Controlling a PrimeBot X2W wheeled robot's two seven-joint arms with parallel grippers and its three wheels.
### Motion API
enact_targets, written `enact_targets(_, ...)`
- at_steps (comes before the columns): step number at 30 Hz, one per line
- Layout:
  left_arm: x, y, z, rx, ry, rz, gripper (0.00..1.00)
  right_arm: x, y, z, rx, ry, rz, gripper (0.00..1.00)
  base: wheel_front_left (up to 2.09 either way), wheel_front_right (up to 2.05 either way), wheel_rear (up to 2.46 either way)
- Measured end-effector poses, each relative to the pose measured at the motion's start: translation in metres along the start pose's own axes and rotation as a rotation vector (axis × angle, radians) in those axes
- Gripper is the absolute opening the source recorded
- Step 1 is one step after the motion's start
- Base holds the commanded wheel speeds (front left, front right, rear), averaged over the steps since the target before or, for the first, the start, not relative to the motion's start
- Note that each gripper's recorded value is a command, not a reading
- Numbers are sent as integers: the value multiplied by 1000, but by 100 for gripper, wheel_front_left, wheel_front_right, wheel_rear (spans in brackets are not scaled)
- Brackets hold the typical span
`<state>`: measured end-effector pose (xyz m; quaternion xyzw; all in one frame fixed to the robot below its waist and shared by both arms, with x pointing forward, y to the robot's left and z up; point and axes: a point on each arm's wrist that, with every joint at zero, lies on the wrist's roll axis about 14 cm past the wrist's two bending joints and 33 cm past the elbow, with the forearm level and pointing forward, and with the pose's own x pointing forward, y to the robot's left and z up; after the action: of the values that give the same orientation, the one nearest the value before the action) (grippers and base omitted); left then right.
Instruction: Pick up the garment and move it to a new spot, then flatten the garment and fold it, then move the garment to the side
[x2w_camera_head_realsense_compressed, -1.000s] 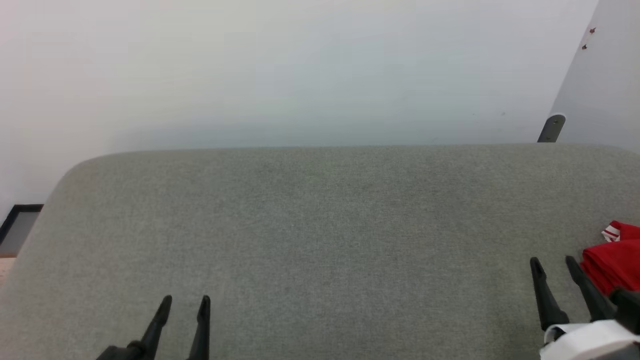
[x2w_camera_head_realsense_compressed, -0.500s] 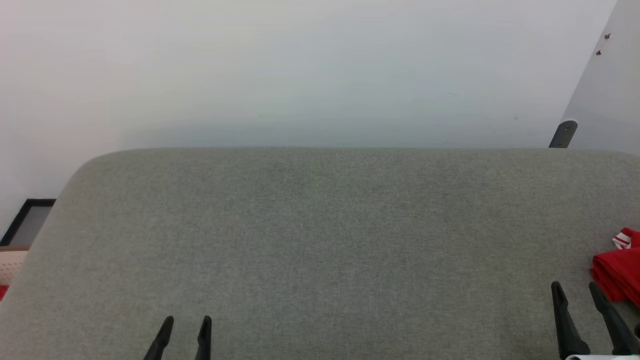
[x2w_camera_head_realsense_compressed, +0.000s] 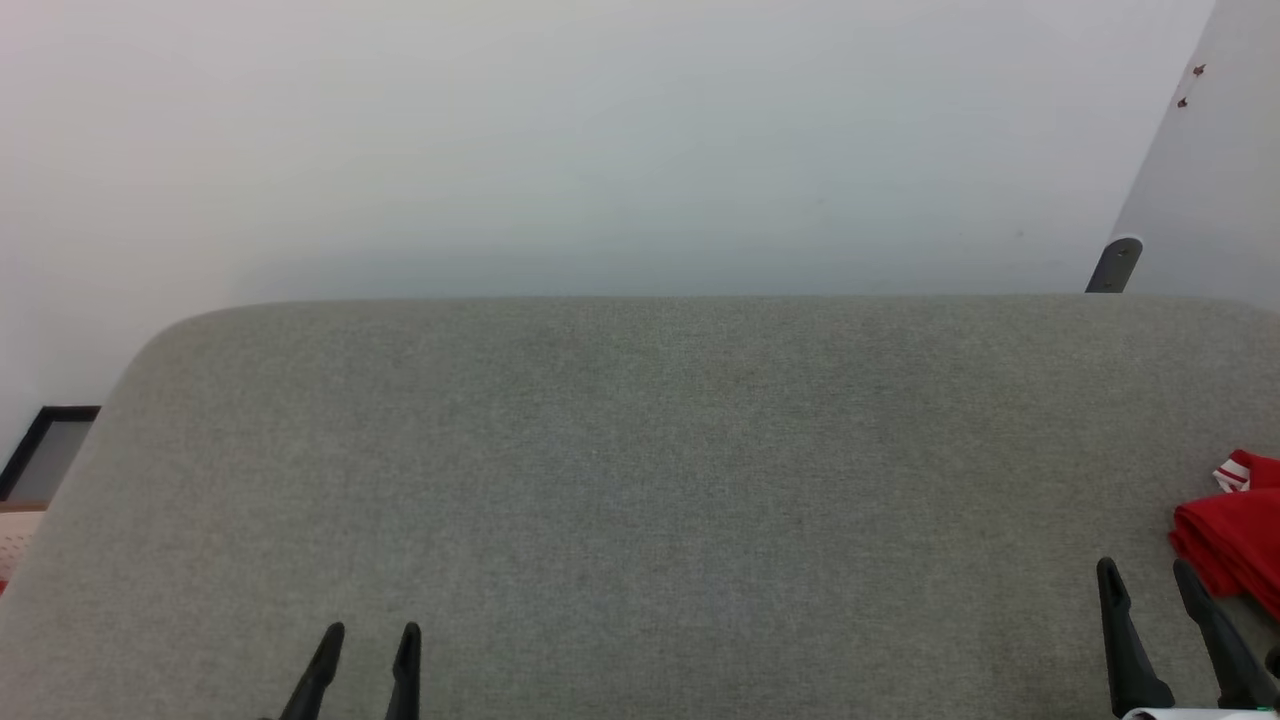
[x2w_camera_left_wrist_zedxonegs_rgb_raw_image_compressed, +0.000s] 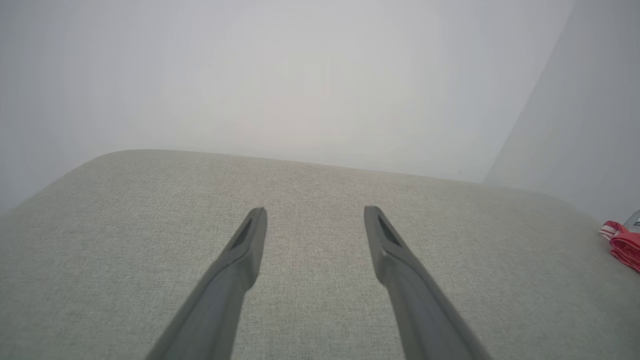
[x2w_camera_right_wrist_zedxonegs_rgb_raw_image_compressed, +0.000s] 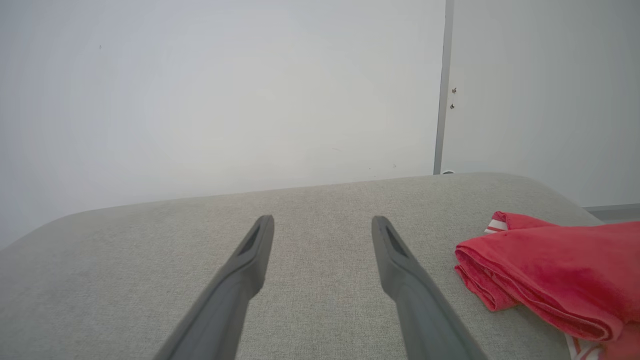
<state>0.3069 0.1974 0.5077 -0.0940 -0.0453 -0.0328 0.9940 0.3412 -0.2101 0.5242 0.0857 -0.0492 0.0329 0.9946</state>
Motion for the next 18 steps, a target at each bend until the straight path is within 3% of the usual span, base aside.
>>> enact_targets(14, 2, 1, 1, -28, -7, 7, 100, -3, 6, -2, 16, 6, 5, 100, 0, 0, 0)
enact_targets(15, 3, 1, 1, -32, -7, 8, 0, -4, 6, -2, 16, 7, 5, 0, 0, 0, 0)
enact_targets(18, -1, 0, -10, -43, 27, 15, 0, -8, 4, -14, 30, 39, -9, 0, 0, 0, 0)
